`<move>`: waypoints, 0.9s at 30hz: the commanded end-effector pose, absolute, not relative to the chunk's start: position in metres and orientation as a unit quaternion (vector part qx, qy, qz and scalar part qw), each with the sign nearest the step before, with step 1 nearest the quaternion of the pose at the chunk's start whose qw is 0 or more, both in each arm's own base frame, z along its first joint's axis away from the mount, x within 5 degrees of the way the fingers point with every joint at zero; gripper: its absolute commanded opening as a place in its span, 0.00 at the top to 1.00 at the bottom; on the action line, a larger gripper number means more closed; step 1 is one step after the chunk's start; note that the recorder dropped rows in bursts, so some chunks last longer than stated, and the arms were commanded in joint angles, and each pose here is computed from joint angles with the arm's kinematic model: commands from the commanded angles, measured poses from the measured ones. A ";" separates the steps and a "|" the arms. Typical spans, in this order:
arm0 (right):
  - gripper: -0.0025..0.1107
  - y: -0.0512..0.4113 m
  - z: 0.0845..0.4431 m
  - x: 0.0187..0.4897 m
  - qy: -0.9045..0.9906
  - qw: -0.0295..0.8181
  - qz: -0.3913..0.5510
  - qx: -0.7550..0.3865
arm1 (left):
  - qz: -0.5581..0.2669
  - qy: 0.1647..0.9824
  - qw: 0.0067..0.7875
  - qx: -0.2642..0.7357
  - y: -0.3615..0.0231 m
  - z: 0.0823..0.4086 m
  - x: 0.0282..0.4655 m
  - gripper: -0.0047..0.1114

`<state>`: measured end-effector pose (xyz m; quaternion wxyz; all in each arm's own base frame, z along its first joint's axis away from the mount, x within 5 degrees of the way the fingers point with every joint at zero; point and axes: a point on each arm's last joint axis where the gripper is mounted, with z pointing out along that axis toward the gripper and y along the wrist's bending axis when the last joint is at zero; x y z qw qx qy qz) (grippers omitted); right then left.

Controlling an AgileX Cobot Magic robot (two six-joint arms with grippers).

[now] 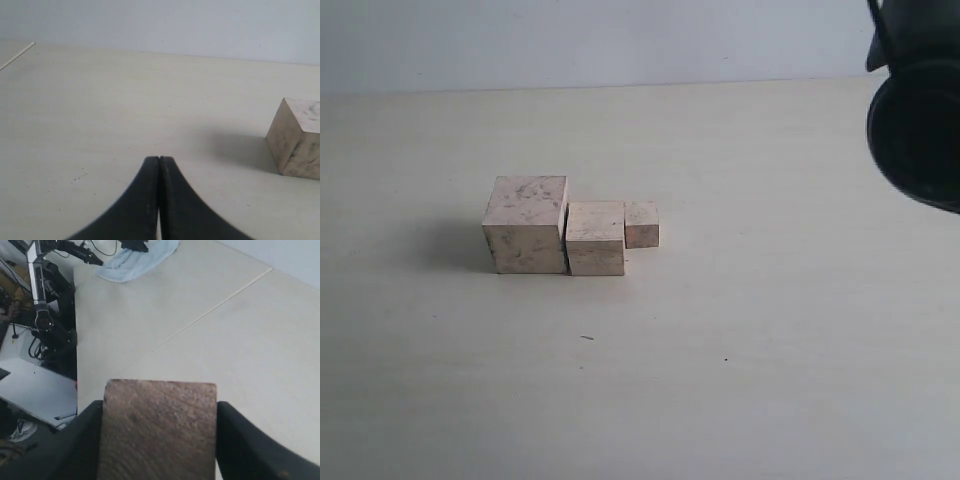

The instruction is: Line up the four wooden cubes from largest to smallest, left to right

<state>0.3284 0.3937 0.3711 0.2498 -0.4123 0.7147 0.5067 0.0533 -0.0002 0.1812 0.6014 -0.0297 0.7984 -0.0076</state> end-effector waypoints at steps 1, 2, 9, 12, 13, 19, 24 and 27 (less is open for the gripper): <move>0.98 0.423 0.370 0.321 0.674 0.316 0.540 -0.393 | -0.007 0.794 0.607 -0.030 0.000 0.181 0.053 0.96; 0.98 0.435 0.369 0.311 0.650 0.324 0.555 -0.405 | -0.007 0.794 0.607 -0.030 0.000 0.181 0.053 0.96; 0.98 0.453 0.374 0.308 0.648 0.369 0.580 -0.328 | -0.007 0.794 0.607 -0.030 0.000 0.181 0.053 0.96; 0.98 0.455 0.373 0.314 0.650 0.388 0.586 -0.290 | -0.007 0.794 0.607 -0.030 0.000 0.181 0.053 0.96; 0.98 0.455 0.372 0.314 0.650 0.385 0.585 -0.293 | -0.007 0.794 0.607 -0.030 0.000 0.181 0.053 0.96; 0.98 0.456 0.372 0.313 0.647 0.374 0.598 -0.290 | -0.007 0.794 0.607 -0.030 0.000 0.181 0.053 0.96; 0.98 0.456 0.362 0.311 0.665 0.369 0.554 -0.338 | -0.007 0.794 0.607 -0.030 0.000 0.181 0.053 0.96; 0.98 0.452 0.365 0.309 0.670 0.370 0.535 -0.357 | -0.007 0.794 0.607 -0.030 0.000 0.181 0.053 0.96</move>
